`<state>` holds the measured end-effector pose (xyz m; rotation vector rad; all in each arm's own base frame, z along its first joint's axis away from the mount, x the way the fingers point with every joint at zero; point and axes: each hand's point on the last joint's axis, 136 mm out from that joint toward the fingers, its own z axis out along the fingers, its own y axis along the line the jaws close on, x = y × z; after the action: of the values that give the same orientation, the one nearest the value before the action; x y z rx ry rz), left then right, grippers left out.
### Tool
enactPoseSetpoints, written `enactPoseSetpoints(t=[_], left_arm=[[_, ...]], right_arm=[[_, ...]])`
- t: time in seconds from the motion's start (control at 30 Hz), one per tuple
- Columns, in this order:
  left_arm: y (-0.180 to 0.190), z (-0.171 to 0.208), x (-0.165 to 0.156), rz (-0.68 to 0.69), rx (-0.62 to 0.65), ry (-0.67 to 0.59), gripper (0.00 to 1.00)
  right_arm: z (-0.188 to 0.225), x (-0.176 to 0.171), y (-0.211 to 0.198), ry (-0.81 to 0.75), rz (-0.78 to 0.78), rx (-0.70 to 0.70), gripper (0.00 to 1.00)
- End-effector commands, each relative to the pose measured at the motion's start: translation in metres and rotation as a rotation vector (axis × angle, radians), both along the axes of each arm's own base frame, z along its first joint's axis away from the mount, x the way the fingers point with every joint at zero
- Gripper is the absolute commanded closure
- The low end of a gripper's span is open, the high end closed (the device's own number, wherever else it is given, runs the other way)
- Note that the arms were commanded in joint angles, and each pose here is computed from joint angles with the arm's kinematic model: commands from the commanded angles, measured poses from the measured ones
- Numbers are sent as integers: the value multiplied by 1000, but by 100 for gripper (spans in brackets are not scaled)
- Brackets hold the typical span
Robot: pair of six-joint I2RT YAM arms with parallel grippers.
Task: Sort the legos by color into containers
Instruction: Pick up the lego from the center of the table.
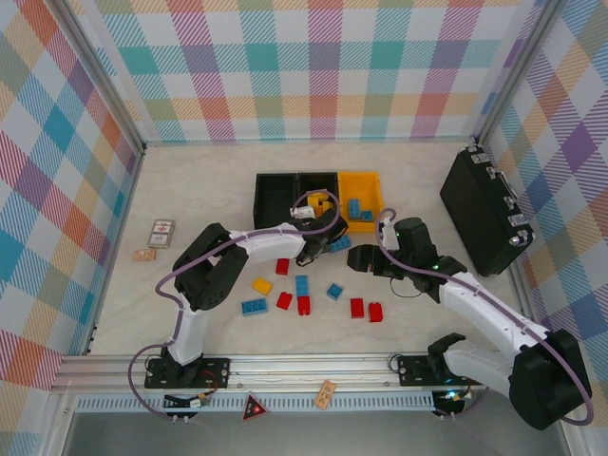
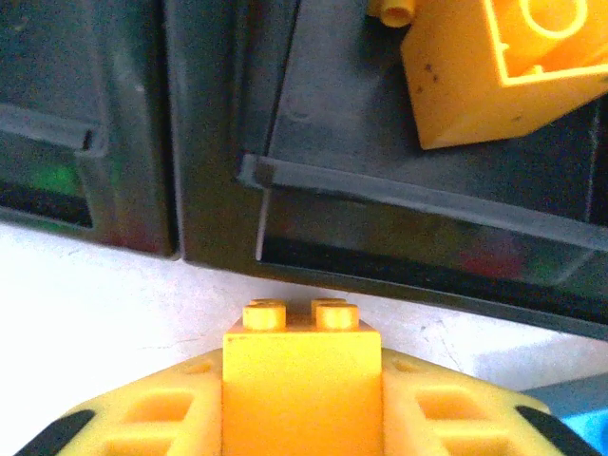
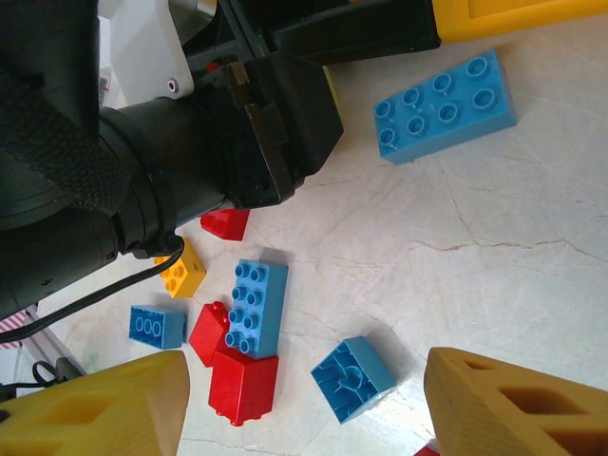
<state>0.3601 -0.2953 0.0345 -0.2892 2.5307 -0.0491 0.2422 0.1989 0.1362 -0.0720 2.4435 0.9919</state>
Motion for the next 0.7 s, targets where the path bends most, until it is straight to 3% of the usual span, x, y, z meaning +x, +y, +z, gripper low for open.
enactPoseSetpoints(t=[0.0, 0.3, 0.43, 0.67], left_arm=[[1, 10, -6, -34, 15, 4, 70], [-2, 55, -16, -149, -51, 12, 70], [-8, 83, -4, -207, -147, 48, 70], [-11, 119, 35, -253, -167, 32, 69]], right_arm=[[-2, -3, -6, -9, -9, -17, 33], [3, -1, -5, -20, -10, -7, 33], [7, 1, -4, -31, -16, -1, 33], [7, 8, -8, -13, -51, -29, 33]])
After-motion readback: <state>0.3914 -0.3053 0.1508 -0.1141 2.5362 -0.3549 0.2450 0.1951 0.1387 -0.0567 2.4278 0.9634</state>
